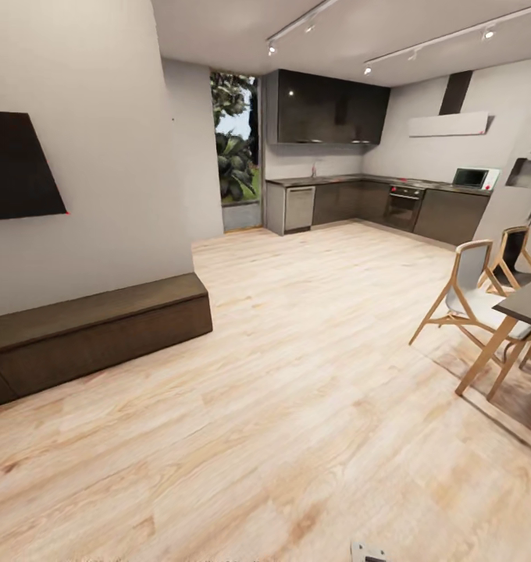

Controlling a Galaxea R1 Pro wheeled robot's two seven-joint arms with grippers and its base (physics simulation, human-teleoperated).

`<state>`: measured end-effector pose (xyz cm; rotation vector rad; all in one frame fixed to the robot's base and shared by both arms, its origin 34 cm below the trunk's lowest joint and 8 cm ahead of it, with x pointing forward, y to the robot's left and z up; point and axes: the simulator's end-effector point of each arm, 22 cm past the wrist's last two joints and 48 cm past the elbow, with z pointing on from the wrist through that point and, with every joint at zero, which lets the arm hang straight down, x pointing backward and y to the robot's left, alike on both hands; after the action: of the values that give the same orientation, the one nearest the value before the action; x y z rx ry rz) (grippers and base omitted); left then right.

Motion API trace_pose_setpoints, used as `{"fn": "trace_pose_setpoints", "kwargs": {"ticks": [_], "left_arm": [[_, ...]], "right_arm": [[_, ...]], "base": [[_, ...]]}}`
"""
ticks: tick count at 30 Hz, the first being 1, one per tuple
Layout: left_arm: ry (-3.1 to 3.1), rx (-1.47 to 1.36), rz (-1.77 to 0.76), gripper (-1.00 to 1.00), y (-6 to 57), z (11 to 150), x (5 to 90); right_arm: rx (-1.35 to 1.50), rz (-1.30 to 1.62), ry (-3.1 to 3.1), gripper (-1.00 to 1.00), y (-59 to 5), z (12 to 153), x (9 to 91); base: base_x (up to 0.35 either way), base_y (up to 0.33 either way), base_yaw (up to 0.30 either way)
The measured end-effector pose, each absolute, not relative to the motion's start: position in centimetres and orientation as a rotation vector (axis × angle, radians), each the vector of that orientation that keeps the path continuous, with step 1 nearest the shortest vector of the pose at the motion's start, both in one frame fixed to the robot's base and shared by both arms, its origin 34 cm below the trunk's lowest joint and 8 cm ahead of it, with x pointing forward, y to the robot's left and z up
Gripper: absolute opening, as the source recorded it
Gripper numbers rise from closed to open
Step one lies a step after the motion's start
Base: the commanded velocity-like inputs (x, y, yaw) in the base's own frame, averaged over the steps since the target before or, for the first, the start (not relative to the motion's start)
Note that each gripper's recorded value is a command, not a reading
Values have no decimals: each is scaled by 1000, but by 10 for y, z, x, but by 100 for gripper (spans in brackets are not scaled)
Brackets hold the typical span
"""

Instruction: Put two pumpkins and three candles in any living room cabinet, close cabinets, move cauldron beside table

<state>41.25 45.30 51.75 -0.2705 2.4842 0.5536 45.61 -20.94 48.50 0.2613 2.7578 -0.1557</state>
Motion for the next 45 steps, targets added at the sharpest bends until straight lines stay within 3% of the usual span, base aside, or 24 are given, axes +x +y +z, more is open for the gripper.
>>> {"fn": "trace_pose_setpoints", "kwargs": {"ticks": [32, 45], "left_arm": [[2508, -264, 563, 100, 453, 511, 405], [2522, -260, 568, 100, 454, 507, 400]], "right_arm": [[276, -111, 2773, 100, -184, 480, 449], [292, -104, 2686, 100, -186, 483, 463]], "base": [[0, 0, 251], [0, 0, 125]]}}
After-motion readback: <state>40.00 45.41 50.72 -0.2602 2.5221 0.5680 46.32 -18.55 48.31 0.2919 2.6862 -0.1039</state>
